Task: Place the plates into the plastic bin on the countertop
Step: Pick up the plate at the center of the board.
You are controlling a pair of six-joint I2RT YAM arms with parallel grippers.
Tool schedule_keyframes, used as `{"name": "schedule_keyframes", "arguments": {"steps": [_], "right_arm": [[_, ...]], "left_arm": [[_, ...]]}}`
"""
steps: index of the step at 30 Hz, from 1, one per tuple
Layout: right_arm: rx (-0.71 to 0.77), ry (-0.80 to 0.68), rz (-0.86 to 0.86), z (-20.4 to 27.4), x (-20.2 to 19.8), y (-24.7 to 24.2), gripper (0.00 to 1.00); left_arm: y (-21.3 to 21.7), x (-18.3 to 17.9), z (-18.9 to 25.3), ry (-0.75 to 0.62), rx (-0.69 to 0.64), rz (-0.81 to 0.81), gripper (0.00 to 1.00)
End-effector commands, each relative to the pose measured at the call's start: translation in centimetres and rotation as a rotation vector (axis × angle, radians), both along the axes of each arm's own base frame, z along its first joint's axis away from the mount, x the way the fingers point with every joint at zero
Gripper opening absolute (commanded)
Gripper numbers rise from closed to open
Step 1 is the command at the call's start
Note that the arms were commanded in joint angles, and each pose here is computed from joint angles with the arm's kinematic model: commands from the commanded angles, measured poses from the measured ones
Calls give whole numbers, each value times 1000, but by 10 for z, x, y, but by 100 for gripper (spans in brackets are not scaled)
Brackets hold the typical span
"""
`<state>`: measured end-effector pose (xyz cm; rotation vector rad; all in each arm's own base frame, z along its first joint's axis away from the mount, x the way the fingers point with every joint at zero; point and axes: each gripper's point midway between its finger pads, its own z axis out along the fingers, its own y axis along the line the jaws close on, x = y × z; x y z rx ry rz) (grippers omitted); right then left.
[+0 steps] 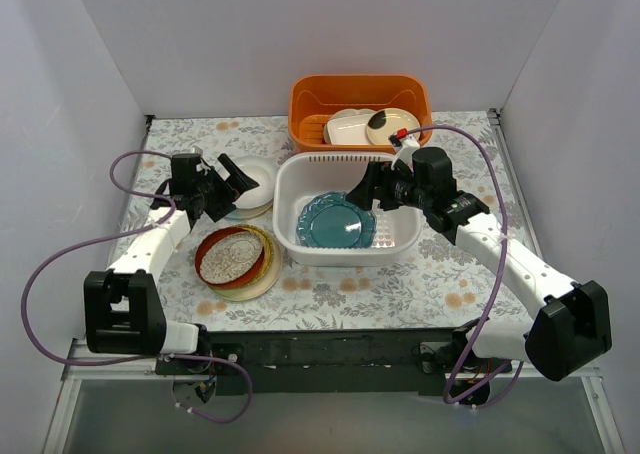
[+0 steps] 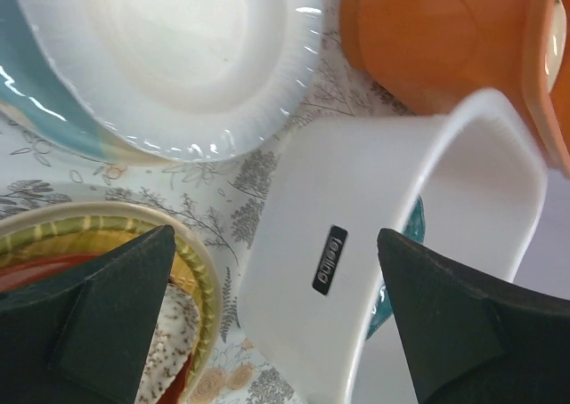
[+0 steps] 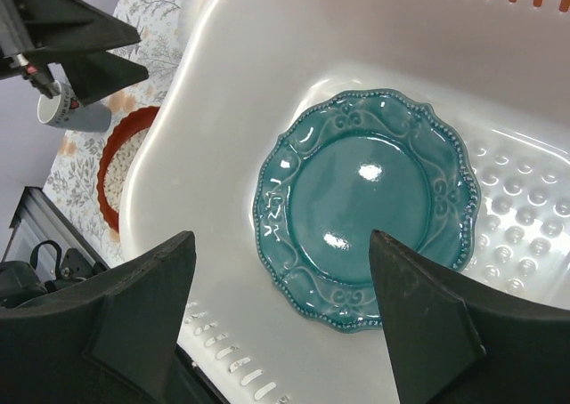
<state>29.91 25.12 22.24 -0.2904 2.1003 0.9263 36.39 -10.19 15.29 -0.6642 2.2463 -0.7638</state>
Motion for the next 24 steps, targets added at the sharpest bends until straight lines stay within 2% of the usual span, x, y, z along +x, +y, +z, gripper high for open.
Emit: {"name": "schedule_keyframes", "arguments": {"steps": [1, 9, 16, 24], "right_arm": [[23, -72, 19, 17, -1, 2, 85], [21, -90, 25, 24, -1, 2, 85], [20, -84, 30, 23, 0, 3, 85], [11, -86, 24, 23, 3, 3, 85]], "left_arm": [[18, 11, -11, 33, -56, 91, 98], [52, 15, -27, 56, -65, 199, 98], [57, 20, -52, 109, -82, 209, 98], [58, 45, -71, 122, -84, 203, 89]]}}
